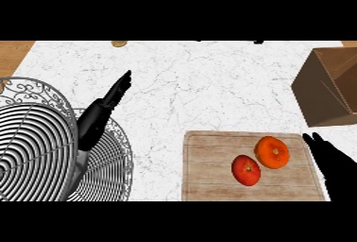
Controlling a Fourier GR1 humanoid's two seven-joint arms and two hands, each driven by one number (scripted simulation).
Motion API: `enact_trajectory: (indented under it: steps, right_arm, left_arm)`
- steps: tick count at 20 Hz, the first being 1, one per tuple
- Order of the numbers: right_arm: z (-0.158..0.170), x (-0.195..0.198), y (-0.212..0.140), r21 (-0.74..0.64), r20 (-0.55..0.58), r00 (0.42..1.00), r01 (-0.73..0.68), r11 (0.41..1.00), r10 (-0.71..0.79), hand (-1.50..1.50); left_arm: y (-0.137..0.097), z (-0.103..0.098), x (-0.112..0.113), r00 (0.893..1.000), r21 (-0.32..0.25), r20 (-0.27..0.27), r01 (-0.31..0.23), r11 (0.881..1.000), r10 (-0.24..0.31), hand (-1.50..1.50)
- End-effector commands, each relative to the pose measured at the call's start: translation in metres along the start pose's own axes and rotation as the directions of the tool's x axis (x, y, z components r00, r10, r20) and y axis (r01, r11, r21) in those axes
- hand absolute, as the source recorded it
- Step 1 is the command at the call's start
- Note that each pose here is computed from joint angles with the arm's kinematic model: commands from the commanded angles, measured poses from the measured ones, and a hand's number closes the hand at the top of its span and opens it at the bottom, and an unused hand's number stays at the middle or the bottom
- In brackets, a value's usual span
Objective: Pick the tomato from the cutting board and place it in the cardboard box
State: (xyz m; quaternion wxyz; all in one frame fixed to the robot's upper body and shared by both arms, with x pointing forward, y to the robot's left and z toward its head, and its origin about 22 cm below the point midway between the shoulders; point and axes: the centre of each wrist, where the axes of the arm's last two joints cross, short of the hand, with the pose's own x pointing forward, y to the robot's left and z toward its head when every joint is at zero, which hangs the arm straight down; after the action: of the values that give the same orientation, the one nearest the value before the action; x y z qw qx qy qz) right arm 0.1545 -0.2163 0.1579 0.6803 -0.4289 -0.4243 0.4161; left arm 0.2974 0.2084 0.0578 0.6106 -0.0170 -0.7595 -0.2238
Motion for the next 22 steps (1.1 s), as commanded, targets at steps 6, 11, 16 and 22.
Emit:
enact_trajectory:
  steps: [6, 11, 16, 22]
  right_arm:
    - [-0.014, 0.037, 0.022, 0.089, -0.185, 0.982, -0.014, 0.996, 0.031, -1.5]
    - [-0.031, 0.047, 0.03, 0.064, -0.217, 0.973, -0.072, 0.995, 0.084, -1.5]
    - [-0.037, 0.064, 0.048, 0.064, -0.224, 0.969, -0.088, 0.994, 0.1, -1.5]
    - [-0.048, 0.078, 0.075, 0.104, -0.258, 0.95, -0.153, 0.983, 0.175, -1.5]
  left_arm:
    - [0.033, -0.002, 0.008, 0.996, 0.011, -0.007, 0.088, 0.996, -0.088, 0.0]
    - [0.024, 0.008, -0.007, 0.994, 0.03, -0.021, 0.106, 0.994, -0.106, 0.0]
    - [0.033, 0.015, -0.004, 0.995, 0.023, -0.012, 0.099, 0.995, -0.099, 0.0]
    - [0.036, 0.014, -0.005, 0.995, 0.031, -0.022, 0.097, 0.995, -0.097, 0.0]
